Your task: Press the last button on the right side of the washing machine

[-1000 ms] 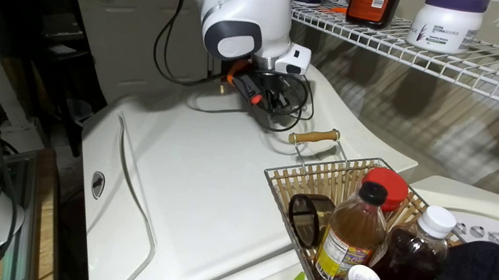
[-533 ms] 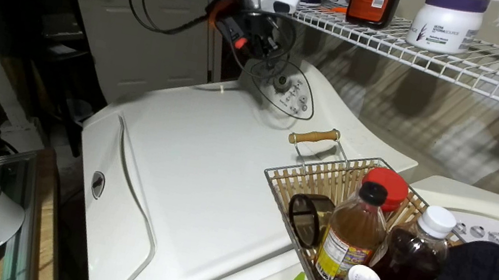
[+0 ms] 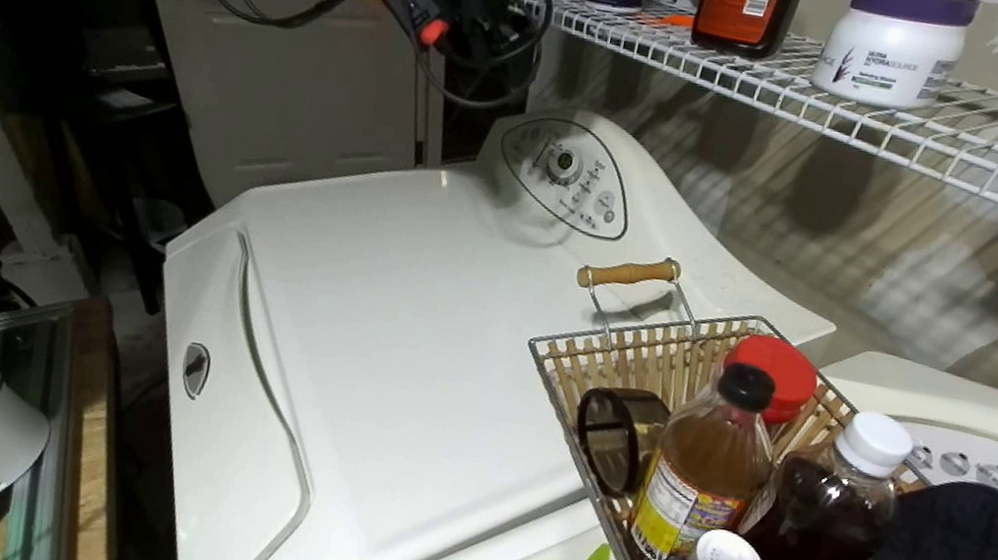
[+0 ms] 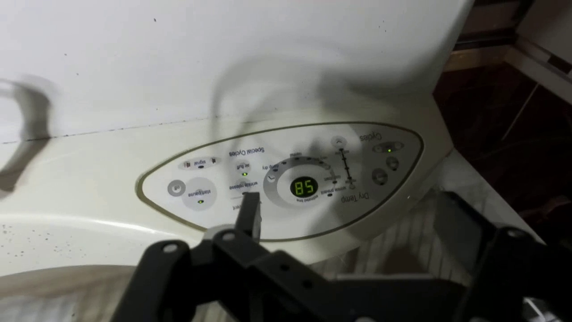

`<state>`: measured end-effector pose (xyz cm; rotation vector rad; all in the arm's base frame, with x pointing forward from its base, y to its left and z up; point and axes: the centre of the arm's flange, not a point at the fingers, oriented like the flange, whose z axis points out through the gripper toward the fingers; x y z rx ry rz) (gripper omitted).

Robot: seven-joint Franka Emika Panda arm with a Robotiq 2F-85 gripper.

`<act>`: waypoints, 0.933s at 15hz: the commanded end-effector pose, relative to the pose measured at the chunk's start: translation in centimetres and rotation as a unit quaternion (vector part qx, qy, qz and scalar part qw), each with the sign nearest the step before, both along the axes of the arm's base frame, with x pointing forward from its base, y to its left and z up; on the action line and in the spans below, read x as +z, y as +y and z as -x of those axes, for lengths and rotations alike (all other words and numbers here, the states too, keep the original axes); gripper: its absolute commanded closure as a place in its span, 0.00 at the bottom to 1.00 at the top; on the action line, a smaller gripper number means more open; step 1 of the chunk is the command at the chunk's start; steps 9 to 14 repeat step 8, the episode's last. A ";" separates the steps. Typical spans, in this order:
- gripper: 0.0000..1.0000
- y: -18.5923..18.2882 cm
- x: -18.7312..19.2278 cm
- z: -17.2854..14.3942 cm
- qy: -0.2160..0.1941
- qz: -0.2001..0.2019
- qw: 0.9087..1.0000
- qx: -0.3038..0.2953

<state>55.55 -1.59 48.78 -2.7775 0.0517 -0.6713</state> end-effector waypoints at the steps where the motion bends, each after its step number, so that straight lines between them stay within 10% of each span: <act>1: 0.00 -0.1 -0.4 0.6 0.004 0.001 1.000 0.000; 14: 0.00 -0.2 -1.1 1.8 0.010 0.001 1.000 0.001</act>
